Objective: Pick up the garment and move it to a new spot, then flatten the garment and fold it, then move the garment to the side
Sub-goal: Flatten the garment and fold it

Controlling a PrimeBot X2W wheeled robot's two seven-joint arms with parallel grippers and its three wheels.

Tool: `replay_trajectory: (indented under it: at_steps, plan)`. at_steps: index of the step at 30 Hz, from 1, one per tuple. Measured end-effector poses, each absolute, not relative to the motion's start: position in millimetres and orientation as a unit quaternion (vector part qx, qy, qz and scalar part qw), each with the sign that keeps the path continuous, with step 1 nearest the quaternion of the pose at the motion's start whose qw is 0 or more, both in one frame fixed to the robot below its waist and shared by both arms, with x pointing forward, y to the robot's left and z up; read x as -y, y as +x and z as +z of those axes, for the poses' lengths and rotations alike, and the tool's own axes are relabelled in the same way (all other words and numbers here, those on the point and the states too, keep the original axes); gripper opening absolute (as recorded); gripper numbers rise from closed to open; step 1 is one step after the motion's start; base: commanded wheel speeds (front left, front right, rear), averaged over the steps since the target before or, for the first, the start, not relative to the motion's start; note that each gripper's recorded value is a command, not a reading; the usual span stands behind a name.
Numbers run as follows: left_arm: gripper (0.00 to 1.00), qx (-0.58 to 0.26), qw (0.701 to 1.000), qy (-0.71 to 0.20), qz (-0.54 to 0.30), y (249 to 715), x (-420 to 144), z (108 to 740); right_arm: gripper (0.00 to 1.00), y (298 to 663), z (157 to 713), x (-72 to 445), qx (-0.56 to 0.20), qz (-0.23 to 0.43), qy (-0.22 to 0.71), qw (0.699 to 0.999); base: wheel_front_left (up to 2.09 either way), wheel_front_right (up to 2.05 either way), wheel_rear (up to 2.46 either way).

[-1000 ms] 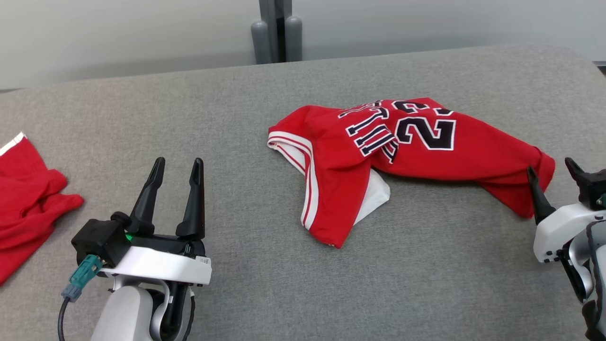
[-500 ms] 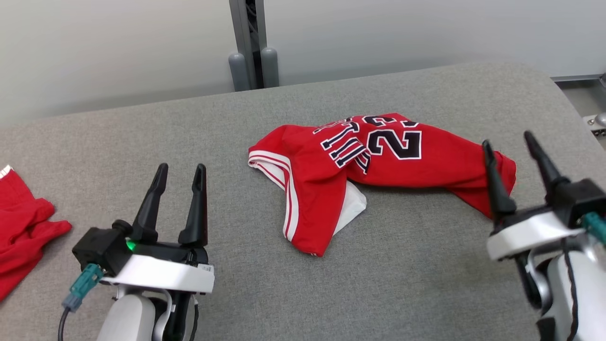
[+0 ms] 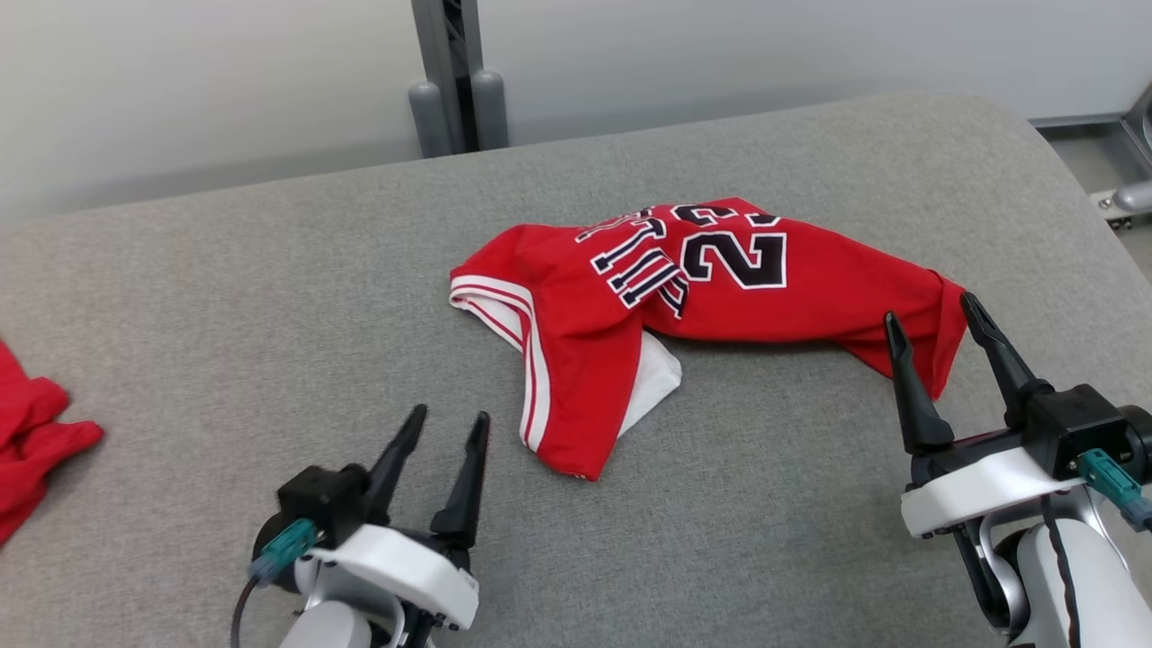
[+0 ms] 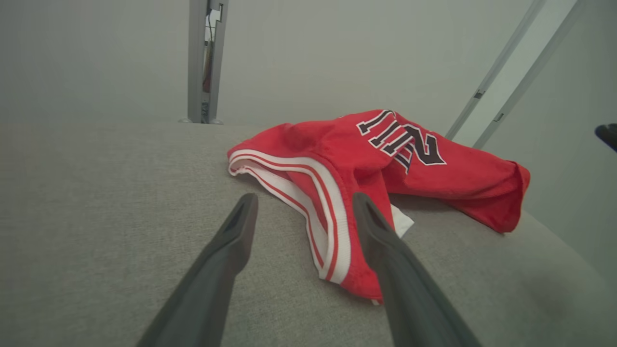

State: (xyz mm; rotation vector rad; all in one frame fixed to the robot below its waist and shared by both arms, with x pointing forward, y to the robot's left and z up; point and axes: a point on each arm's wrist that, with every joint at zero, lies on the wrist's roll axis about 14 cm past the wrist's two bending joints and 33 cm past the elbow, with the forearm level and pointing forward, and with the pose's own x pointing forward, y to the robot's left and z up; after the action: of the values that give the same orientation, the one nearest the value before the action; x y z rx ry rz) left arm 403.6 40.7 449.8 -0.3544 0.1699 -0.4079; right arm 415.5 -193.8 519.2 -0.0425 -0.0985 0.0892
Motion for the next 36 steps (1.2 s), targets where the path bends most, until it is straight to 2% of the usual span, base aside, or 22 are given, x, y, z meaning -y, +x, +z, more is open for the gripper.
replay_trajectory:
  at_steps: [8, 16, 17, 18, 19, 22, 30, 36]
  plan:
    - [1.0, -0.178, 0.936, -0.143, -0.268, 407, 0, 409, 1.0, 413, 498, 206, 0.02, 0.02, -0.016, 0.999, 0.0, 0.0, 0.0]
    - [1.0, -0.216, 0.922, -0.117, -0.299, 418, 18, 386, 1.0, 412, 488, 216, 0.005, 0.0, -0.013, 1.0, 0.0, 0.0, 0.0]
    - [0.94, -0.218, 0.92, -0.118, -0.304, 418, 21, 386, 1.0, 412, 488, 217, 0.005, -0.001, -0.013, 1.0, 0.0, 0.0, 0.0]
    - [0.33, -0.222, 0.917, -0.116, -0.311, 416, 25, 385, 1.0, 412, 487, 217, 0.004, -0.003, -0.014, 1.0, 0.0, 0.0, 0.0]
    - [0.0, -0.221, 0.915, -0.117, -0.317, 416, 29, 385, 1.0, 412, 487, 218, 0.003, -0.004, -0.014, 1.0, 0.0, 0.0, 0.0]
    - [0.0, -0.198, 0.916, -0.129, -0.324, 422, 32, 396, 1.0, 412, 486, 220, 0.003, -0.007, -0.014, 1.0, 0.0, 0.0, 0.0]
    - [0.0, -0.076, 0.949, -0.124, -0.28, 478, -8, 453, 1.0, 412, 489, 219, 0.007, -0.009, -0.014, 1.0, 0.0, 0.0, 0.0]
    - [0.0, -0.041, 0.959, -0.048, -0.276, 508, -32, 474, 1.0, 414, 484, 213, 0.001, -0.001, -0.013, 1.0, 0.0, 0.0, 0.0]
